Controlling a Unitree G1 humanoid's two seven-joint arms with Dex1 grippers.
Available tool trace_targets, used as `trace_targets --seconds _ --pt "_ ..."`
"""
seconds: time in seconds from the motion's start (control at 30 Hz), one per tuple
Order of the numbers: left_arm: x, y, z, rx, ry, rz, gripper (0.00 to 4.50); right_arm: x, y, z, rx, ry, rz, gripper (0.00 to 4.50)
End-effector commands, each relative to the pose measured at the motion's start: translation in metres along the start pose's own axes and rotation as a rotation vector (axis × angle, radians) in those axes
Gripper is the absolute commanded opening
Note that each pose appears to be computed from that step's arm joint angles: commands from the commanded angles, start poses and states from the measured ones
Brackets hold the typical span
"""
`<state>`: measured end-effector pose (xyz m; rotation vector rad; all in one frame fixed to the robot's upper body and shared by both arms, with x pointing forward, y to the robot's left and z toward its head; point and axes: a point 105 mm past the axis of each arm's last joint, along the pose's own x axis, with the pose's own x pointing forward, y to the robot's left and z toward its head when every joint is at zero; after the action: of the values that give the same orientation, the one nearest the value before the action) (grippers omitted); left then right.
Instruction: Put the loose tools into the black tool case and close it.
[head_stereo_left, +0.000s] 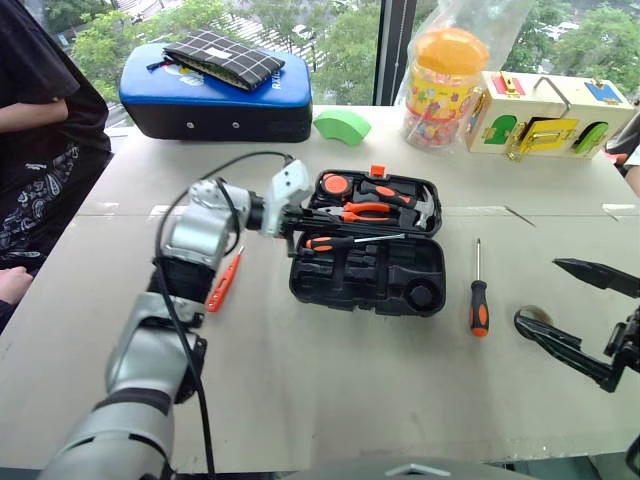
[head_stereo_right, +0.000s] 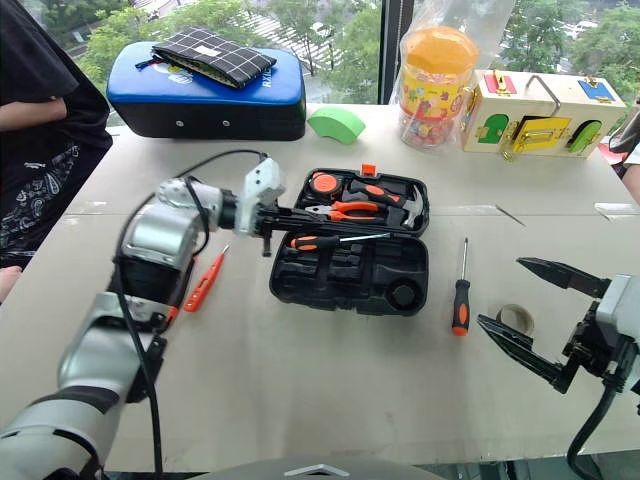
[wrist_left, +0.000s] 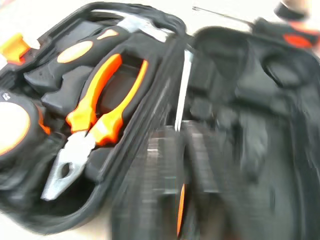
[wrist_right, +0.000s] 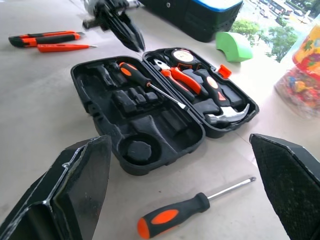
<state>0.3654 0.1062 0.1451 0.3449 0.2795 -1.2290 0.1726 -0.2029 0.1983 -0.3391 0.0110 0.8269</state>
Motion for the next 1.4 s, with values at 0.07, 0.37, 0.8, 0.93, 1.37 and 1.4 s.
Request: trace_targets --seconds 0.07,0.37,0.8,0.93,1.37,1.4 --pt "0.009 -0.007 0.004 0.032 0.007 0.066 0.05 0.001 0.002 0.007 -0.042 -0.017 -0.016 4.50" --pt "0.030 -0.013 -0.036 0.104 0.174 0.070 0.05 0.003 0.009 0.005 -0.035 -0.006 -0.032 4.50" --pt "0.011 0.001 0.018 -0.067 -0.172 0.093 0.05 0.004 0.014 0.002 -0.016 -0.003 -0.042 4.50" --pt "0.019 0.005 0.005 -0.074 -0.087 0.185 0.05 0.005 0.013 0.001 -0.016 -0.008 -0.042 4.50" --pt "0.035 -0.016 -0.047 0.261 0.161 0.077 0.05 0.005 0.012 0.001 -0.023 -0.010 -0.039 4.50" --pt "0.035 -0.014 -0.048 0.309 0.174 0.066 0.05 0.005 0.011 0.001 -0.023 -0.009 -0.039 4.50"
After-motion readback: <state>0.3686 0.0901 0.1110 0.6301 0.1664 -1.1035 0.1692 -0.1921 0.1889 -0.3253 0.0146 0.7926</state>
